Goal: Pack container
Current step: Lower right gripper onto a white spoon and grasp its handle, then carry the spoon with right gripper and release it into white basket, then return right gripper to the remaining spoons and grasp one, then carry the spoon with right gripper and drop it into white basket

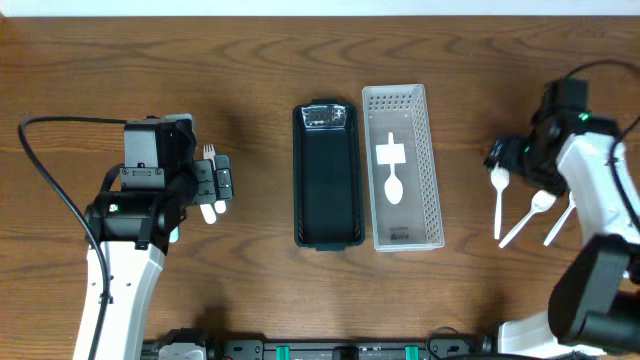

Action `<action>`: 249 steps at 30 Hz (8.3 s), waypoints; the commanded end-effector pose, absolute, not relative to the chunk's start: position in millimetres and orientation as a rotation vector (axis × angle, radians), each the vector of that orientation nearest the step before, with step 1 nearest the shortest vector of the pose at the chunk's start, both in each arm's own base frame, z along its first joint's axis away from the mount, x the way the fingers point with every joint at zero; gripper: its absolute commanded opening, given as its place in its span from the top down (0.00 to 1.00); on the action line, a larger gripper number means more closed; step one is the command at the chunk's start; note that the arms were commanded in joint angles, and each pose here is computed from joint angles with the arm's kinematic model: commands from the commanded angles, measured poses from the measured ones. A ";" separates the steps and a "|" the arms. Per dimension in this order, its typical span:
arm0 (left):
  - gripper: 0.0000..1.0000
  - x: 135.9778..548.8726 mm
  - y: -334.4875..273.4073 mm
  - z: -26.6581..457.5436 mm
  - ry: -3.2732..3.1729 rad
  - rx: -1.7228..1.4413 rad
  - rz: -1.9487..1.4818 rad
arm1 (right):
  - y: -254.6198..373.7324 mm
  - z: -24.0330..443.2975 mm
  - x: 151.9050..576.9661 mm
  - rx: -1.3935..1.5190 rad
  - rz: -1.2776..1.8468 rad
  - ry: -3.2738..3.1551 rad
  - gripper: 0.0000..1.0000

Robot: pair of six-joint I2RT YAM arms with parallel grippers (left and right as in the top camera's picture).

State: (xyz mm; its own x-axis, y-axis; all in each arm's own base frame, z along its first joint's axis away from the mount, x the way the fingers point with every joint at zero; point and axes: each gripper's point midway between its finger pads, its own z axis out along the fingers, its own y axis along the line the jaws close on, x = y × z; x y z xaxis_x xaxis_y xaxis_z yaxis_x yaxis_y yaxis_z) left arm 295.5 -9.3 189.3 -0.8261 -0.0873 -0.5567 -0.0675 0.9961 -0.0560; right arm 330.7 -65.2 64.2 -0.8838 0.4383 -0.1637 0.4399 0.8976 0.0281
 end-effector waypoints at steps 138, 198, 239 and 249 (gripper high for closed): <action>0.02 298.5 -5.9 197.9 2.525 -0.130 -0.034 | -111.9 6.0 289.3 1.123 -0.115 2.671 0.01; 0.02 298.5 -5.9 197.9 2.525 -0.130 -0.034 | -104.7 -35.7 266.6 1.163 -0.139 2.792 0.99; 0.02 298.6 -5.9 197.9 2.524 -0.130 -0.035 | 142.9 88.1 405.1 -0.077 0.133 2.709 0.49; 0.02 298.6 -5.9 197.9 2.524 -0.130 -0.035 | 16.3 210.6 417.7 0.407 0.038 2.430 0.44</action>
State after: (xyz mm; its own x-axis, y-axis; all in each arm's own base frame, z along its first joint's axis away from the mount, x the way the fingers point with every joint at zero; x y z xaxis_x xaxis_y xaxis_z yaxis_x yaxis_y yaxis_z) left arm 295.4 -9.3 189.2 -0.8263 -0.0873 -0.5564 -0.0674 0.9961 -0.0563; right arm 421.8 70.8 191.6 -0.7919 0.1699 -0.5865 0.1071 0.9843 0.1406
